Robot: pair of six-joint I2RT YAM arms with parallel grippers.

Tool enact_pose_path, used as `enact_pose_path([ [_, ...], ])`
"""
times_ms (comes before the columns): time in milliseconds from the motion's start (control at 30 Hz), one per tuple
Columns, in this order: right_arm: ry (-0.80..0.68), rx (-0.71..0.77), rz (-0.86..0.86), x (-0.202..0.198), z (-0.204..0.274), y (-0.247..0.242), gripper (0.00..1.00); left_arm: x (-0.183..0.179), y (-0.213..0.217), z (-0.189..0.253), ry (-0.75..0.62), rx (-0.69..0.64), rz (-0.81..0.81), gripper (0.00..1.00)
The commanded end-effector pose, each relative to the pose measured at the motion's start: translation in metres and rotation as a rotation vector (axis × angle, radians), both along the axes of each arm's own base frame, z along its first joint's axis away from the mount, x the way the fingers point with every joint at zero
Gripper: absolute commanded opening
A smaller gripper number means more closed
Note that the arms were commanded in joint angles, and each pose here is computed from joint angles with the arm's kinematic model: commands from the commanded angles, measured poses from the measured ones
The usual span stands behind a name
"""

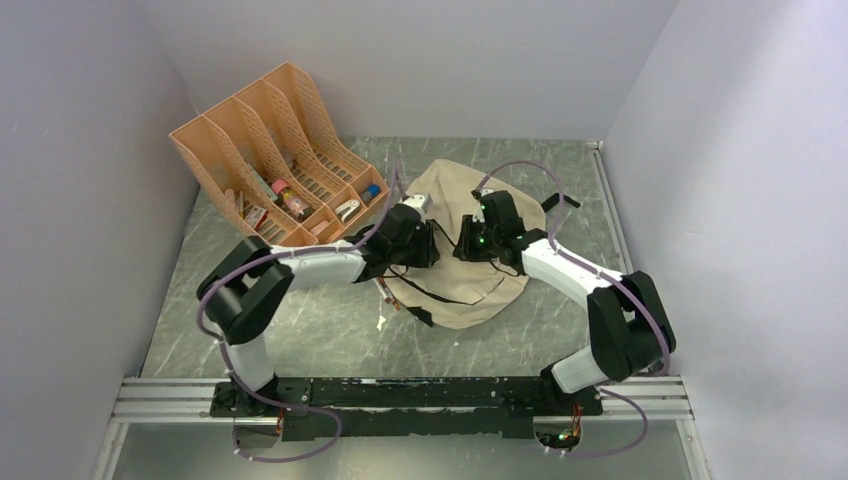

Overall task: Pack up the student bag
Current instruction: Adjust the student bag at the center of the board.

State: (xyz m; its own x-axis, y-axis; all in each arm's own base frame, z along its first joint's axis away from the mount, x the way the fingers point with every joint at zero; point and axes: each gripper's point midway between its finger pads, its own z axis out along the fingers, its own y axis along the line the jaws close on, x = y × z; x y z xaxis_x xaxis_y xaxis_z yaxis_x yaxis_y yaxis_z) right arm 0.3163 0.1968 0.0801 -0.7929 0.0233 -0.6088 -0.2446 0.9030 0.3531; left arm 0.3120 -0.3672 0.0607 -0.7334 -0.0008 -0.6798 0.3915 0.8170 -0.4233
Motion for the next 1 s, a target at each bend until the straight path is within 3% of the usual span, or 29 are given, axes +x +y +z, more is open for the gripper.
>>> enact_pose_path([
  [0, 0.040, 0.003, 0.036, -0.004, -0.013, 0.008, 0.26, 0.016, -0.006, 0.073, -0.158, -0.147, 0.041, 0.34],
  [200, 0.073, 0.048, 0.066, -0.013, -0.017, 0.016, 0.25, 0.029, -0.019, 0.090, -0.184, -0.188, 0.044, 0.31],
  [367, 0.077, 0.082, 0.069, -0.018, -0.015, 0.019, 0.25, 0.033, -0.033, 0.063, -0.137, -0.170, 0.019, 0.25],
  [700, 0.005, 0.040, 0.031, -0.011, 0.003, 0.007, 0.24, 0.034, -0.028, 0.011, -0.082, -0.078, 0.028, 0.22],
  [967, -0.204, -0.107, -0.041, 0.020, 0.039, -0.021, 0.51, 0.021, -0.010, -0.017, -0.033, -0.033, 0.053, 0.20],
])
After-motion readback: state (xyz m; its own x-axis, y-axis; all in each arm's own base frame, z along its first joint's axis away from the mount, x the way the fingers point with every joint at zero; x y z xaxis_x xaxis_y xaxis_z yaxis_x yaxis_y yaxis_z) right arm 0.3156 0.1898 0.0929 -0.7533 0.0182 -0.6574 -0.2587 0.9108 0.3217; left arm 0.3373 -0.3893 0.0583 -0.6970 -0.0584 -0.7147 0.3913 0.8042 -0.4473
